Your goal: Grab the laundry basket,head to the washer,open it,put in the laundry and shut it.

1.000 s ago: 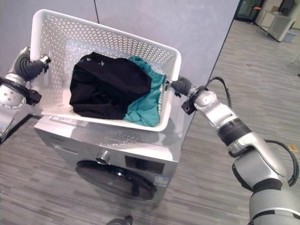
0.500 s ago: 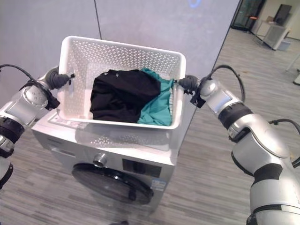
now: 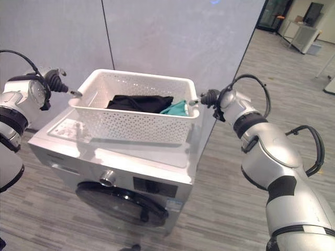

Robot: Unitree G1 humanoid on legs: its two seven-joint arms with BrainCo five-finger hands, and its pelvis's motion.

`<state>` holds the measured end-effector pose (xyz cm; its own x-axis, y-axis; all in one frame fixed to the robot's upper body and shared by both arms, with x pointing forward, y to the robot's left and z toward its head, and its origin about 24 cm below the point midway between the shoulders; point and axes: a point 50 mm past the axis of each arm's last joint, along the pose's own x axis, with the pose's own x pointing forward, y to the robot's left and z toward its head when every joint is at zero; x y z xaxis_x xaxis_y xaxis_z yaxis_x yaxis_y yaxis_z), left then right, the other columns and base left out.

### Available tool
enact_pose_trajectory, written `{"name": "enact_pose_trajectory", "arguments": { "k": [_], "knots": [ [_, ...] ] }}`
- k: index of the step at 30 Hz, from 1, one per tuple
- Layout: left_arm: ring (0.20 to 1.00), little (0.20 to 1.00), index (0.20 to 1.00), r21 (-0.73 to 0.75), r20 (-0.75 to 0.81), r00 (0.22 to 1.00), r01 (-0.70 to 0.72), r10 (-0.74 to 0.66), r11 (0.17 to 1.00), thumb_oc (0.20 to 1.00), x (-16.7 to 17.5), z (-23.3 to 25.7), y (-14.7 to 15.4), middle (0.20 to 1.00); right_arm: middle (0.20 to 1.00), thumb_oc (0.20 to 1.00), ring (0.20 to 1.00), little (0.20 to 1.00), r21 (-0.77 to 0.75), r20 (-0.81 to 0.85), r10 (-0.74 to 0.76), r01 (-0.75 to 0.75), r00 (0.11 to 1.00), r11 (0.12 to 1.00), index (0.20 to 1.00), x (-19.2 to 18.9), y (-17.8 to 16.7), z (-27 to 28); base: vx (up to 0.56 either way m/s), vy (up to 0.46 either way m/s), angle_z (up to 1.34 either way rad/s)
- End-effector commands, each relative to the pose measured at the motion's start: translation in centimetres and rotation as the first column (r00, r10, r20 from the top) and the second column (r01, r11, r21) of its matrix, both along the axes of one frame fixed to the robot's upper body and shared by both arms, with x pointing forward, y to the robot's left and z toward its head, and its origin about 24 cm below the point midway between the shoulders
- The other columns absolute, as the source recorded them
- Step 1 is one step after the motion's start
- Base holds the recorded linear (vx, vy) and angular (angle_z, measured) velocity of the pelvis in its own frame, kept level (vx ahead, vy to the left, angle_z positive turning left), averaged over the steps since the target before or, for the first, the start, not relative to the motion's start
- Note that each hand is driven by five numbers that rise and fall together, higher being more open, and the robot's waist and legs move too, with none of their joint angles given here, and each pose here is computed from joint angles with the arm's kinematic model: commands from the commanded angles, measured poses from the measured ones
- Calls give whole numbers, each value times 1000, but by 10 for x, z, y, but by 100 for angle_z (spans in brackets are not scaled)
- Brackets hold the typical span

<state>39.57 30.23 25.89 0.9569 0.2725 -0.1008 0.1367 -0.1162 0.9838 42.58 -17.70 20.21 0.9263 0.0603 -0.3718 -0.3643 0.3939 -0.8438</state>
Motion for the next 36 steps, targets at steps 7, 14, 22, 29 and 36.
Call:
{"name": "enact_pose_trajectory", "arguments": {
  "k": [7,14,22,29,36],
  "knots": [
    [1000,1000,1000,-133,408,908,-42,94,990,1000,-26,101,27,1000,1000,1000,1000,1000,255,322,-172,90,931,963,1000,-8,-47,112,36,-9,-6],
    [1000,1000,1000,-455,775,589,267,230,850,1000,-69,103,63,1000,1000,1000,1000,1000,638,511,-394,-30,764,770,1000,-43,-117,139,20,-18,5],
    [1000,1000,1000,-582,688,450,-124,568,803,1000,-210,-39,168,1000,1000,1000,1000,1000,581,535,-476,105,698,807,1000,-115,-178,26,12,-1,-9],
    [1000,1000,1000,-740,502,211,-397,839,543,1000,-321,-136,193,1000,1000,1000,1000,1000,590,300,-628,378,718,714,1000,-190,-199,-91,-23,-21,-6],
    [1000,1000,1000,-811,-120,213,-584,969,28,1000,-363,-305,125,1000,1000,1000,1000,1000,630,-190,-635,589,749,506,1000,-242,-150,-224,-61,-43,1]
  ]
}}
